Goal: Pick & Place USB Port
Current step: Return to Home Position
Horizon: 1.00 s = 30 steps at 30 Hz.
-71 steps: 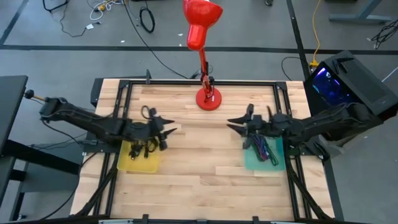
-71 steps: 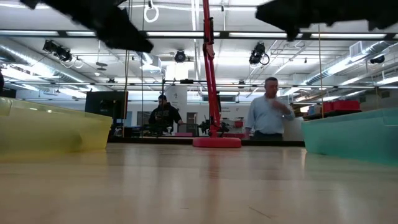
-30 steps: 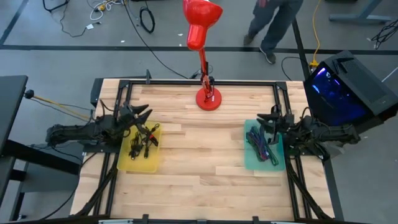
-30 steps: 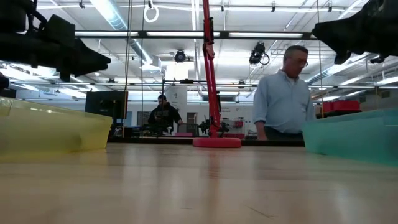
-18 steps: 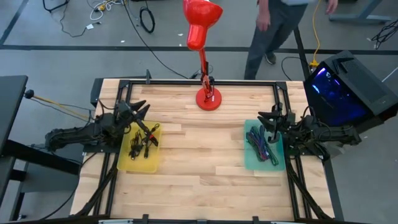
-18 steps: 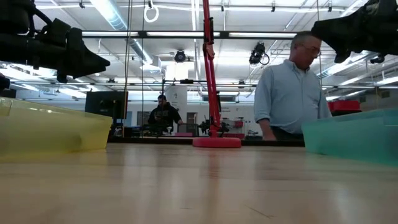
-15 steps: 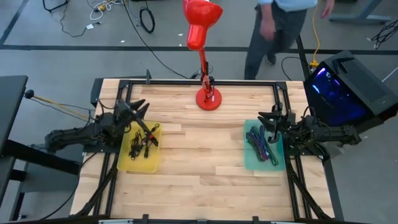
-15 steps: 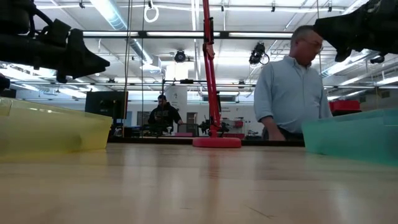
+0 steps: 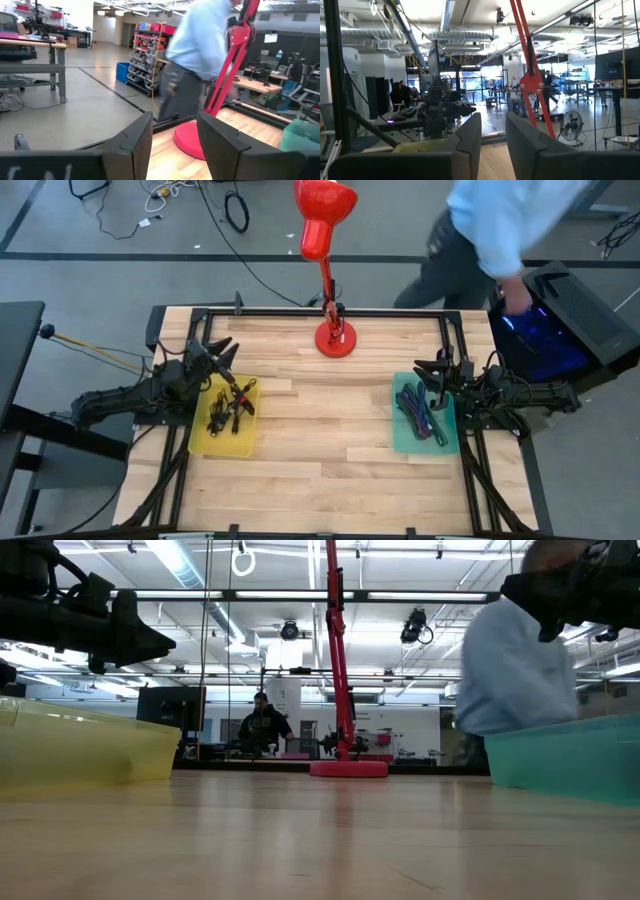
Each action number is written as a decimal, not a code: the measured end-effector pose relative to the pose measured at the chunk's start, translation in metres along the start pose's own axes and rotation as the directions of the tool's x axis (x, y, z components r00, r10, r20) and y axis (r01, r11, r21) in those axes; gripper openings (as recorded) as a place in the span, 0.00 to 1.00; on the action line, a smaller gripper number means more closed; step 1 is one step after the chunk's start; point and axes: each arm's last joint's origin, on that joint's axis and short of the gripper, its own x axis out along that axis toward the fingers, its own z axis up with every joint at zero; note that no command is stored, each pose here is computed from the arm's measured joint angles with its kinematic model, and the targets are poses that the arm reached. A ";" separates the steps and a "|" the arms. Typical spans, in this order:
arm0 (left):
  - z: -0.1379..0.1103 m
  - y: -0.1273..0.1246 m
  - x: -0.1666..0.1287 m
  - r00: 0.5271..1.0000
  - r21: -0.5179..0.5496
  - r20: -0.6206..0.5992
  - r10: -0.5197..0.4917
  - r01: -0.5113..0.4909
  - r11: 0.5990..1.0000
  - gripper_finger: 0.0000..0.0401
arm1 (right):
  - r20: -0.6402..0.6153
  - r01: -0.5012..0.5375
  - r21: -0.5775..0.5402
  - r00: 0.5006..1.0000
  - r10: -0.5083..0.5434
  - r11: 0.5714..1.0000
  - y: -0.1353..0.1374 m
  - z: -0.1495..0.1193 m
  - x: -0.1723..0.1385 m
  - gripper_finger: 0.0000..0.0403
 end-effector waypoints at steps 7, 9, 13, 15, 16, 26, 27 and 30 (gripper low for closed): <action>0.000 0.002 0.001 1.000 0.001 0.005 0.022 -0.022 1.000 0.40 | 0.000 0.000 0.000 1.000 0.000 1.000 0.000 0.000 0.000 0.23; 0.000 0.002 0.001 1.000 0.001 0.005 0.022 -0.022 1.000 0.40 | 0.000 0.000 0.000 1.000 0.000 1.000 0.000 0.000 0.000 0.23; 0.000 0.002 0.001 1.000 0.001 0.005 0.022 -0.022 1.000 0.40 | 0.000 0.000 0.000 1.000 0.000 1.000 0.000 0.000 0.000 0.23; 0.000 0.002 0.001 1.000 0.002 0.004 0.022 -0.022 1.000 0.40 | 0.000 0.000 0.000 1.000 0.000 1.000 0.000 0.000 0.000 0.23; 0.000 0.002 0.001 1.000 0.002 0.004 0.022 -0.022 1.000 0.40 | 0.000 0.000 0.000 1.000 0.000 1.000 0.000 0.000 0.000 0.23; 0.000 0.002 0.001 1.000 0.002 0.004 0.022 -0.022 1.000 0.40 | 0.000 0.000 0.000 1.000 0.000 1.000 0.000 0.000 0.000 0.23; 0.000 0.002 0.001 1.000 0.002 0.004 0.022 -0.022 1.000 0.40 | 0.000 0.000 0.000 1.000 0.000 1.000 0.000 0.000 0.000 0.23; 0.000 0.002 0.001 1.000 0.002 0.004 0.022 -0.022 1.000 0.40 | 0.000 0.000 0.000 1.000 0.000 1.000 0.000 0.000 0.000 0.23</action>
